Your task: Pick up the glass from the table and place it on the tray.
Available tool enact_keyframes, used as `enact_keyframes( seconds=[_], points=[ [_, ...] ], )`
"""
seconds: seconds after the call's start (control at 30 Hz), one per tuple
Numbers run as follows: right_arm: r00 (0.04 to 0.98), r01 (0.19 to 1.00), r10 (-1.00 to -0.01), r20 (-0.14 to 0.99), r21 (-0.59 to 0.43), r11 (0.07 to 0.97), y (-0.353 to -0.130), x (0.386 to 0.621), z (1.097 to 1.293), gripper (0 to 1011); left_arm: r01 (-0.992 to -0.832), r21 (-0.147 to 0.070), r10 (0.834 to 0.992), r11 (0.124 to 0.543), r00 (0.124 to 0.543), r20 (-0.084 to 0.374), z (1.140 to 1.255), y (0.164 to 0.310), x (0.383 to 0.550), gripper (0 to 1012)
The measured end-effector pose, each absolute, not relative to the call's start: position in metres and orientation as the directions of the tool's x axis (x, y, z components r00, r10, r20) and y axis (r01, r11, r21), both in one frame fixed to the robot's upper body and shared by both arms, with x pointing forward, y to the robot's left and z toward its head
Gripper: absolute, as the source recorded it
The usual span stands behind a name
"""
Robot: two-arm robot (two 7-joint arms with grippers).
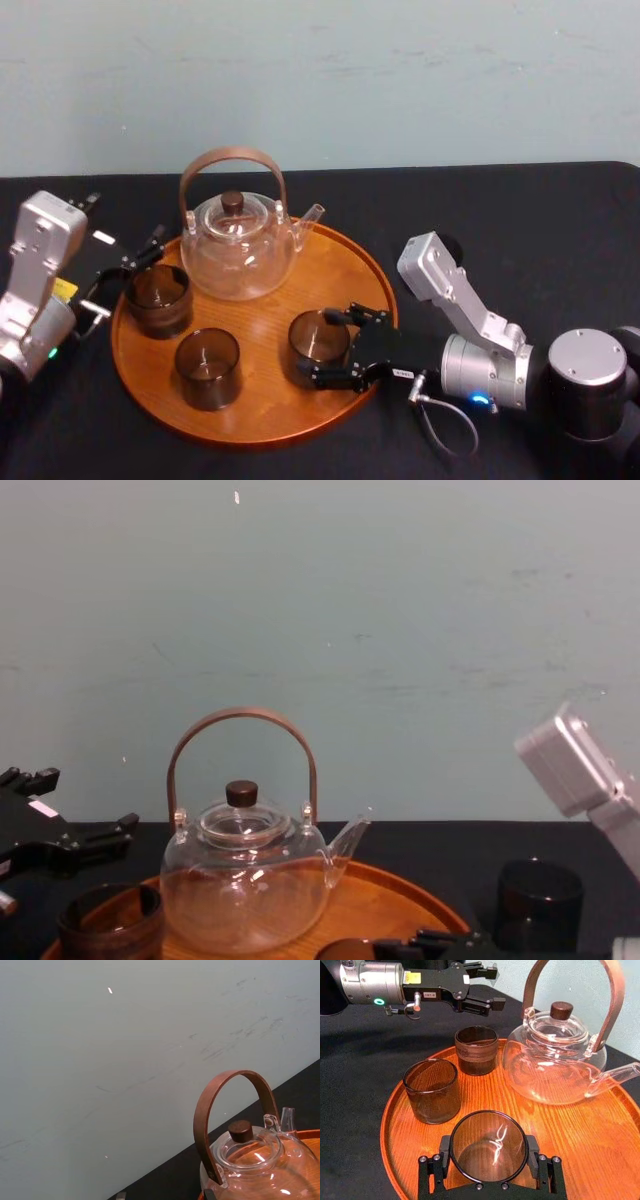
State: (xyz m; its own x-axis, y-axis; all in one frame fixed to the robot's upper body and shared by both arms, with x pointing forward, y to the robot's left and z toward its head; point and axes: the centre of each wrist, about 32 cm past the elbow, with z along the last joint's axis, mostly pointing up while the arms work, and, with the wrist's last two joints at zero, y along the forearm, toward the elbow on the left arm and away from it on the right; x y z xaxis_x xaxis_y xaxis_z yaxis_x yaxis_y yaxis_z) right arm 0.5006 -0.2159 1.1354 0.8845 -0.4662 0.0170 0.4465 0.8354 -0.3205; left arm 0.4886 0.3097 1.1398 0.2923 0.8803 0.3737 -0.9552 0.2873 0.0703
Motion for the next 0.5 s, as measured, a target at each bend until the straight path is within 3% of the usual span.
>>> enact_keyframes(
  seconds=[0.5],
  points=[
    [0.887, 0.439, -0.462, 0.013, -0.340, 0.832, -0.2155, 0.4985, 1.1330, 904, -0.955, 0.070, 0.880, 0.287, 0.292, 0.374, 1.1398, 0.3097, 0.4886, 1001]
  ],
)
